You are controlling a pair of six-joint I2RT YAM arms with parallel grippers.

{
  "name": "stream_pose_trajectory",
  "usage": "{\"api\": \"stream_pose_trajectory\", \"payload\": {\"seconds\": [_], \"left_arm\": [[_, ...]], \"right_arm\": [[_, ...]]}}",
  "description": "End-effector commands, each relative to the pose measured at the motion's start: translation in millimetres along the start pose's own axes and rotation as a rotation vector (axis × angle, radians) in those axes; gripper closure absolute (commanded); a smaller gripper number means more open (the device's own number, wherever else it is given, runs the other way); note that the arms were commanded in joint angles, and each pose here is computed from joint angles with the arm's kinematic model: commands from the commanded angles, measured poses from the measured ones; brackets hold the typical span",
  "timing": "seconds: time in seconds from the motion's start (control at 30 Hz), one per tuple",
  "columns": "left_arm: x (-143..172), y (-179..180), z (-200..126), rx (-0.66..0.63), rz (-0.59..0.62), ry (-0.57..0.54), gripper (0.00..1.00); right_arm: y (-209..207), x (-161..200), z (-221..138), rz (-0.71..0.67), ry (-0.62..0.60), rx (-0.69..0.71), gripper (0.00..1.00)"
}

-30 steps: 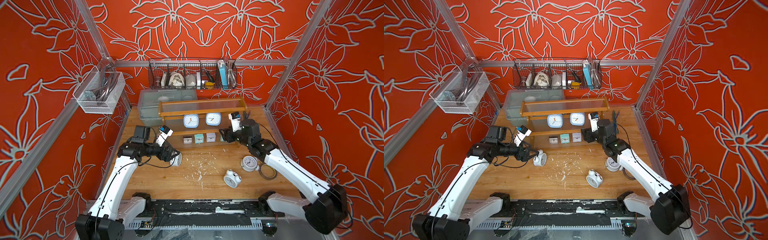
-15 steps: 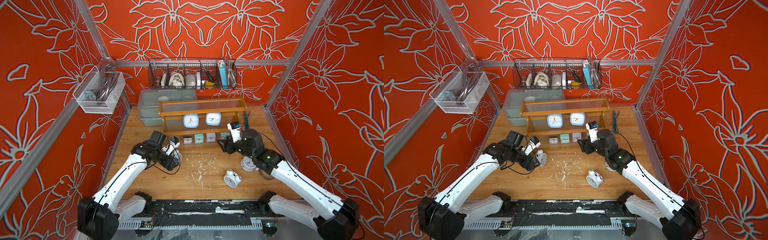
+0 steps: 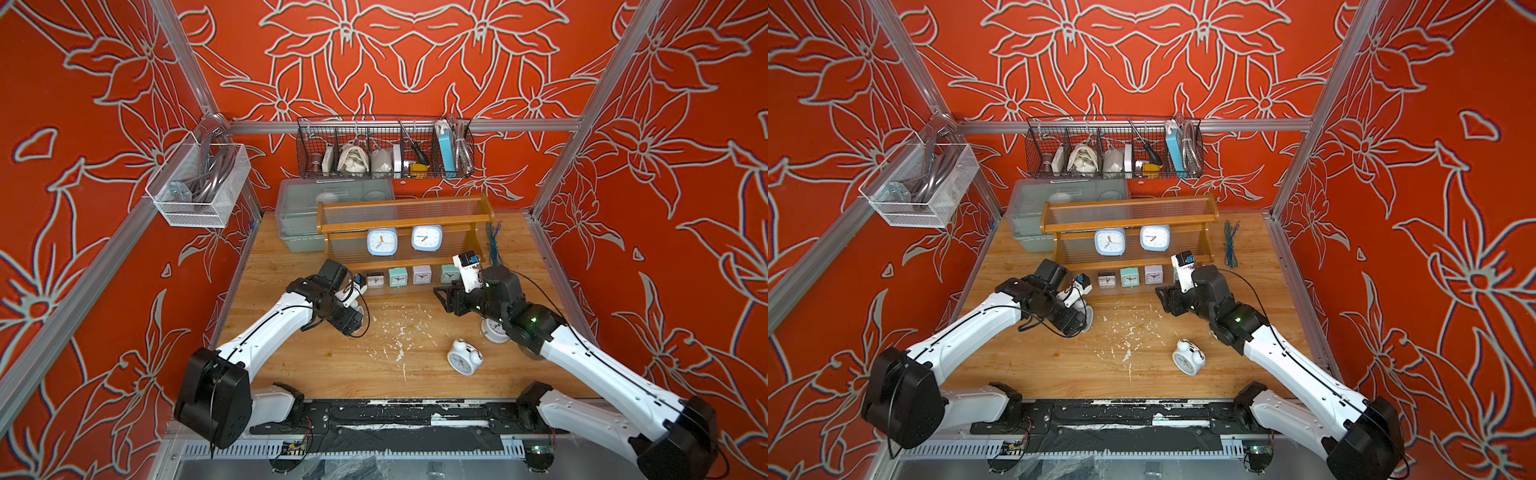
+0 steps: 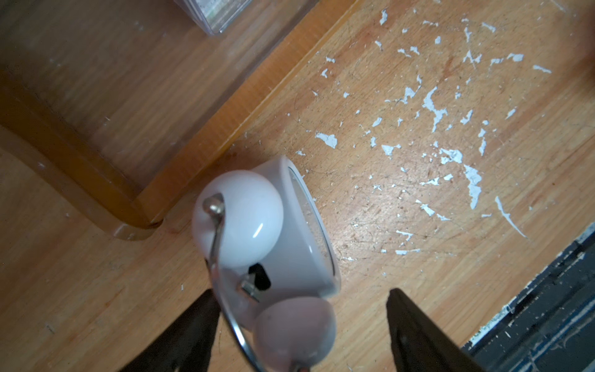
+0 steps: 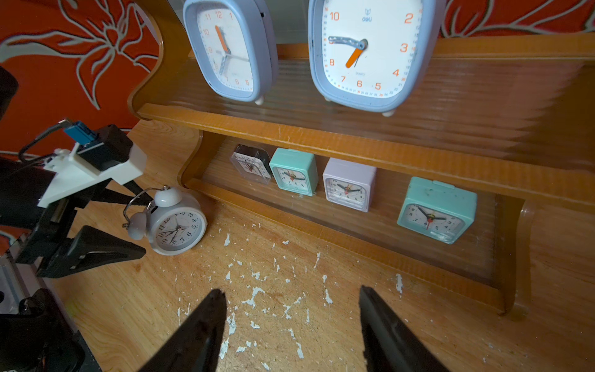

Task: Place the alarm clocks on the shelf by style
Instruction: Pick up the alarm from the center of the board.

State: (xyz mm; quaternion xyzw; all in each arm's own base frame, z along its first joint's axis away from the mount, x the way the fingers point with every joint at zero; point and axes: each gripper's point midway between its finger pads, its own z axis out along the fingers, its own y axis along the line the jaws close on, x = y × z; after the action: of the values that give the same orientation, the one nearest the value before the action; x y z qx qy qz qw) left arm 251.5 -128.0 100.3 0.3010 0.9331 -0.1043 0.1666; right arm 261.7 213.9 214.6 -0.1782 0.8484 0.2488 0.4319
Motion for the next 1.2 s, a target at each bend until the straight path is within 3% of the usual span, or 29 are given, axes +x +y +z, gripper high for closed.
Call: {"api": "stream_pose_trajectory", "payload": {"seconds": [0.0,0.4,0.67,0.9,1.17], "left_arm": [[-0.3,-1.3,6.2,0.004,0.001,0.005,0.22],[2.6,0.4,20.8,0.005,0.01,0.045,0.26],[2.8,-4.9,20.9,0.03,0.044,0.044,0.41],[1.1,-8.8,15.4,0.046,0.072,0.024,0.46],[-4.2,-38.2,-3.1,0.204,0.174,-0.022,0.48]], "right_arm": [[3.7,0.4,-1.0,0.012,-0.016,-0.014,0.32],[7.9,6.4,2.7,0.013,-0.001,-0.027,0.33],[10.8,7.5,3.7,0.008,0.001,-0.036,0.33],[14.4,4.5,5.9,-0.007,0.006,-0.051,0.33],[35.7,10.3,8.9,-0.083,0.041,-0.176,0.33]]}}
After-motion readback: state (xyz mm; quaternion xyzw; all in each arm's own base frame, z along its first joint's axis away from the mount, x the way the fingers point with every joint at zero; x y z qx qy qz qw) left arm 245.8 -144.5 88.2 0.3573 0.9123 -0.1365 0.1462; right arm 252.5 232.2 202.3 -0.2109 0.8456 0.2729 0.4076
